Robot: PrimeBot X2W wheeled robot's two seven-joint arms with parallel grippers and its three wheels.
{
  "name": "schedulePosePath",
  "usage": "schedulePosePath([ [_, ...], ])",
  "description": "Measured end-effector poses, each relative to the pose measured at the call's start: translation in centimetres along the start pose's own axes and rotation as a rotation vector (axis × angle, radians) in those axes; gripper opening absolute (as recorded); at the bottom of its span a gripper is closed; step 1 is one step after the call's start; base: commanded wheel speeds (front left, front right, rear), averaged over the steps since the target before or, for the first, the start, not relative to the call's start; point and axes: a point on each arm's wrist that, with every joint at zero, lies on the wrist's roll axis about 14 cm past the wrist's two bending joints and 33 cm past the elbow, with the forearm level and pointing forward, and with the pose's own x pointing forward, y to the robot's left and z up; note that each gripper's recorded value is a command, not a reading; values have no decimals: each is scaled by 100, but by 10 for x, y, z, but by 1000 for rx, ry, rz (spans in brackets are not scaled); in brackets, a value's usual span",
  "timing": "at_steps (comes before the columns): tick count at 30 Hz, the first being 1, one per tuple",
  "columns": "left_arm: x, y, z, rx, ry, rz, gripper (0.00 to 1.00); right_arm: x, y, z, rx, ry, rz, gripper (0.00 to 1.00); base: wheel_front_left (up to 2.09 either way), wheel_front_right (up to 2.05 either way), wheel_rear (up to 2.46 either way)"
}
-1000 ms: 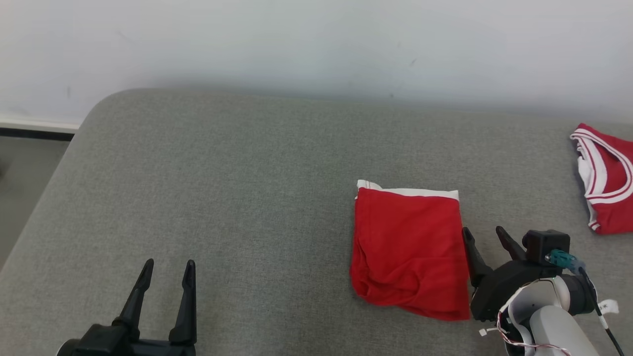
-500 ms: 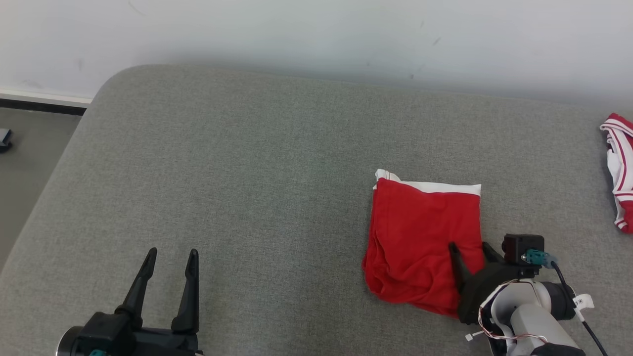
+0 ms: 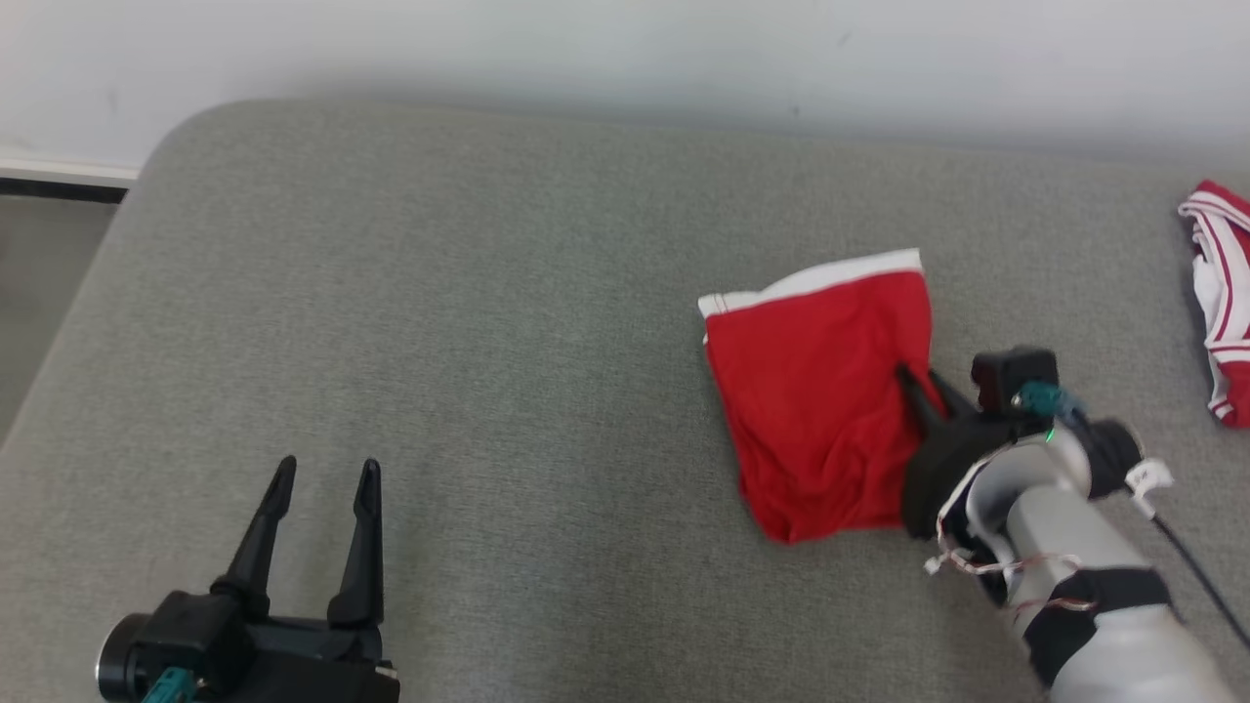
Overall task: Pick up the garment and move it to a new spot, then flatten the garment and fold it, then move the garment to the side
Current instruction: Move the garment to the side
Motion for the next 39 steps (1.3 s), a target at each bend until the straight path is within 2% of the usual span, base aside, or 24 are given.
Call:
schedulePosePath([
  [10, 42, -20, -11, 2, 3, -82, 100, 18, -74, 44, -214, -27, -59, 0, 0, 0, 0],
  [18, 84, -38, -29, 16, 0, -167, 100, 15, -156, 67, -335, 5, -163, 0, 0, 0, 0],
  [26, 112, -62, -62, 18, 42, -257, 100, -7, -232, 58, -415, 110, -288, 0, 0, 0, 0],
  [33, 125, -85, -88, -5, 81, -334, 100, -46, -297, 56, -461, 196, -428, 0, 0, 0, 0],
  [39, 130, -95, -101, -18, 101, -370, 100, -63, -329, 50, -483, 258, -500, 0, 0, 0, 0],
])
